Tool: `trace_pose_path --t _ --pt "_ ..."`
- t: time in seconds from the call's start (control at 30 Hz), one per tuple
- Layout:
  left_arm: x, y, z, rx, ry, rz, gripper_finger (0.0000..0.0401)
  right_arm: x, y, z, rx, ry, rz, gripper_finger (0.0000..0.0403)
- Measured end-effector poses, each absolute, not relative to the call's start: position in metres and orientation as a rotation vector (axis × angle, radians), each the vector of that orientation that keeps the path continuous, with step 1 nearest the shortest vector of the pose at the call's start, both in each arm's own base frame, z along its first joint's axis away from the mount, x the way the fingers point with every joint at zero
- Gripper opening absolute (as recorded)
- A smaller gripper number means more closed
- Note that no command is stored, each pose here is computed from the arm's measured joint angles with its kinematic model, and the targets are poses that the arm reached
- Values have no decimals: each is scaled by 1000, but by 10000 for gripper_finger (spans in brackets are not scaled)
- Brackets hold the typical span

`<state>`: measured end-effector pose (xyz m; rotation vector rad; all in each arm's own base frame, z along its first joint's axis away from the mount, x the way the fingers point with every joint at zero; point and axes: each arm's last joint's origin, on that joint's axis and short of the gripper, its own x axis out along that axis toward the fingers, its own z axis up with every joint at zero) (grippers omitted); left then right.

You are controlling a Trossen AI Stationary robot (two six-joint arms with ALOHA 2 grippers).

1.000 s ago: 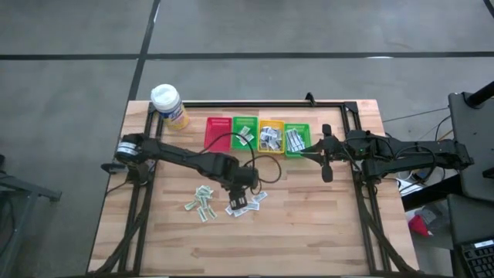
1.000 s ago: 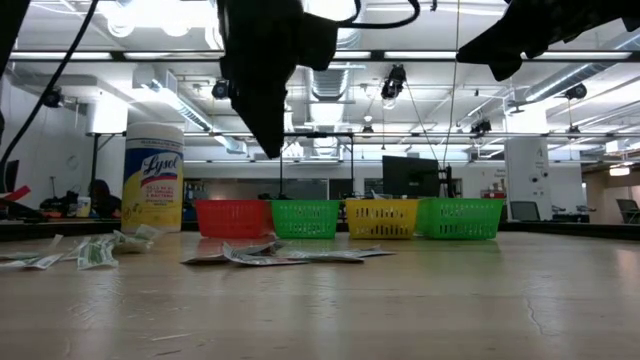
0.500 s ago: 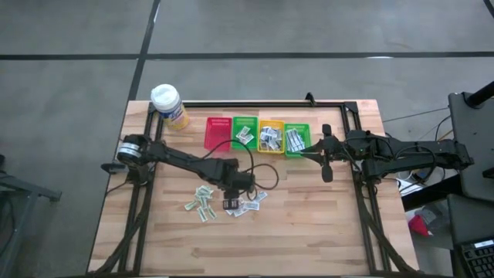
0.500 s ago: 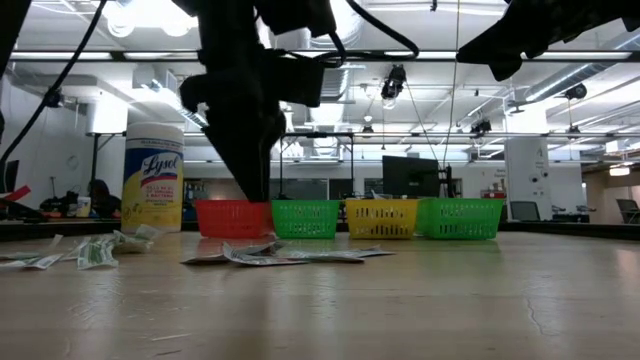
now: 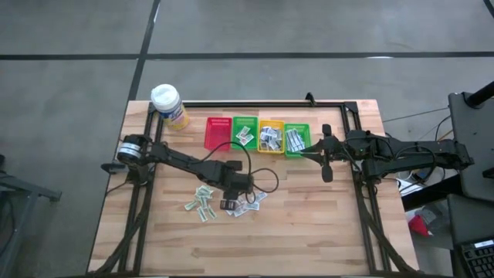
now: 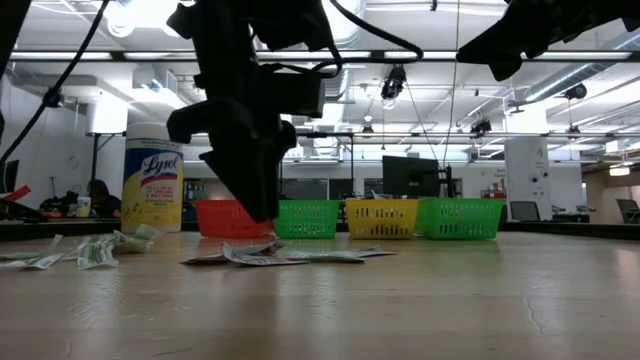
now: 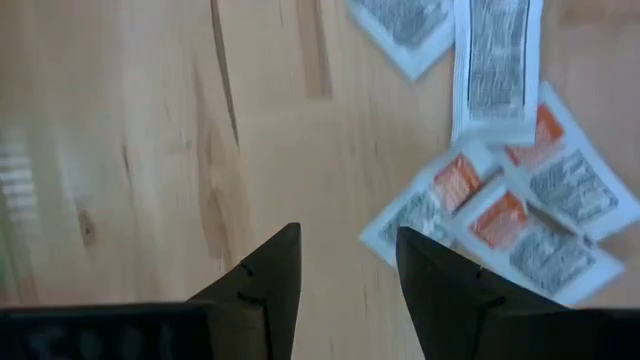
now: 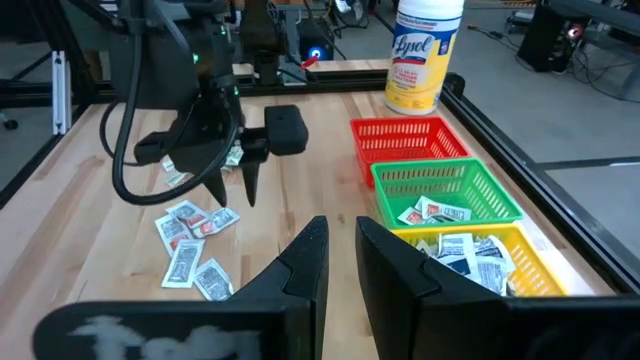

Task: Pick & Place First Aid Supplies
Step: Put the orange ointment pack into the left green bin

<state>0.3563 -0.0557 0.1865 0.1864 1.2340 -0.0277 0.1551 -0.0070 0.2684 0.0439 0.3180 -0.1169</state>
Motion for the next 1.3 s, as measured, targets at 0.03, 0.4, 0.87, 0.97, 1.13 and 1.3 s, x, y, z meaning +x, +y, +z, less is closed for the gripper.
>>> trace_pose_path --t 0.03,0.4,0.87,0.97,1.13,1.3 --pt "357 -56 186 186 1215 -30 158 155 -7 268 44 318 -117 52" --pt "355 -58 175 214 1203 -54 158 155 -7 268 44 318 -117 52" --pt "348 -59 157 259 1189 -89 158 155 -7 268 44 318 -117 52" --pt "346 -58 154 285 1191 -51 158 155 -7 268 44 318 -117 52" --pt "345 -54 154 369 1189 63 158 155 -7 268 44 318 -117 52" --pt "344 -48 151 454 1184 185 158 155 -7 268 44 318 -117 52"
